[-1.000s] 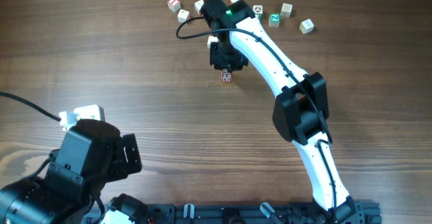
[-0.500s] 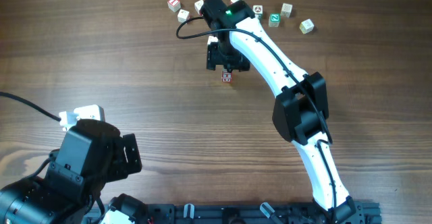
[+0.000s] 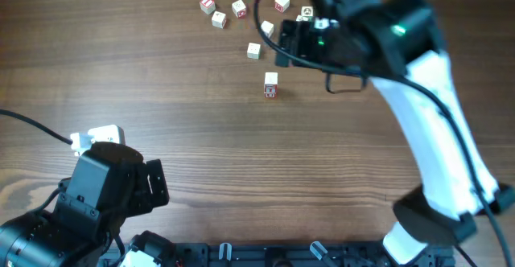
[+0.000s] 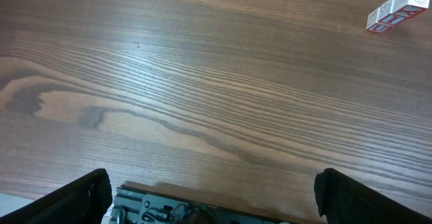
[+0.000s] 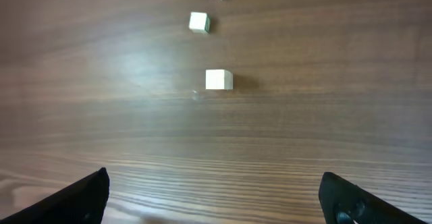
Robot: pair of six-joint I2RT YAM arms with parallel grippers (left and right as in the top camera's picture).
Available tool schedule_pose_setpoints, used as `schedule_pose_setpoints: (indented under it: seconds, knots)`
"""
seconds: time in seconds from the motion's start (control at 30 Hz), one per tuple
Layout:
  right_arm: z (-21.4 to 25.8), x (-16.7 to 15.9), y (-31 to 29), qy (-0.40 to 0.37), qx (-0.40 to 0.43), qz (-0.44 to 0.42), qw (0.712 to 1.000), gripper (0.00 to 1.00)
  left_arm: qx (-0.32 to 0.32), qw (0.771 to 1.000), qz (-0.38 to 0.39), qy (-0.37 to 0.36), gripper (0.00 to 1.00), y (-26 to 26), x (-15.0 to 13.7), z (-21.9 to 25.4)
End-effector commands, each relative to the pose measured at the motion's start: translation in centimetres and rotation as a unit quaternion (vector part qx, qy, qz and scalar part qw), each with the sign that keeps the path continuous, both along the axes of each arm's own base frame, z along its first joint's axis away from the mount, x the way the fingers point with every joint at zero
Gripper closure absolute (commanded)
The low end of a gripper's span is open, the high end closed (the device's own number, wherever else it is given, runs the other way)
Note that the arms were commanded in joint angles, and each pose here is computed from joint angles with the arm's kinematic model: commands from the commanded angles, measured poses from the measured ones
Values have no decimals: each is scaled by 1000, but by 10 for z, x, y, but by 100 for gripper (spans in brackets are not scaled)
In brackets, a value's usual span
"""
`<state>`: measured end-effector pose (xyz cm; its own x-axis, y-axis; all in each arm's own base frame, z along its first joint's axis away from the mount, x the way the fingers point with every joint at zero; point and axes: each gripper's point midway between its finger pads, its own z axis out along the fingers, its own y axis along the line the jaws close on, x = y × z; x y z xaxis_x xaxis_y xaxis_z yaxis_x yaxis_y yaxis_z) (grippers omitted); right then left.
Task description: Form a tower
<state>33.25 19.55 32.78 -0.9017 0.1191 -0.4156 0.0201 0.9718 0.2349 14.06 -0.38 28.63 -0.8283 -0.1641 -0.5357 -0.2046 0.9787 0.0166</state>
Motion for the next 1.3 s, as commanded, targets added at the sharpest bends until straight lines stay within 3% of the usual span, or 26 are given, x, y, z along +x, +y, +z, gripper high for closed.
schedule_pose_setpoints:
  seconds: [0.0,0.2,0.3,0.37,0.47,0.6,0.67,0.73,0.9,1.0,1.1,1.17,1.27]
  knots:
    - [15,-8,-6,-24,-2,4,1000,0,10,1000,0,-4,0,4,0,1]
    - [25,-5,-18,-50,-20,-4,999,0,10,1000,0,-4,0,4,0,1]
    - [18,-3,-19,-33,-1,-63,997,0,10,1000,0,-4,0,4,0,1]
    - [3,-1,-25,-7,13,-146,989,0,10,1000,0,-4,0,4,0,1]
    - [-28,13,-25,0,-6,-179,984,0,10,1000,0,-4,0,4,0,1]
    - [-88,7,-39,81,-21,-239,967,0,10,1000,0,-4,0,4,0,1]
    - [-54,28,-40,-31,-41,-198,979,0,10,1000,0,-4,0,4,0,1]
    - [-5,28,-57,-138,-73,-201,967,0,10,1000,0,-4,0,4,0,1]
    - [99,-51,-144,-277,-119,-216,929,0,10,1000,0,-4,0,4,0,1]
    - [132,-71,-164,-353,-134,-155,913,0,10,1000,0,-4,0,4,0,1]
    - [134,-61,-151,-468,-53,-72,879,0,10,1000,0,-4,0,4,0,1]
    - [102,-61,-148,-504,-7,-37,863,0,10,1000,0,-4,0,4,0,1]
    - [27,-74,-170,-511,44,-96,853,0,10,1000,0,-4,0,4,0,1]
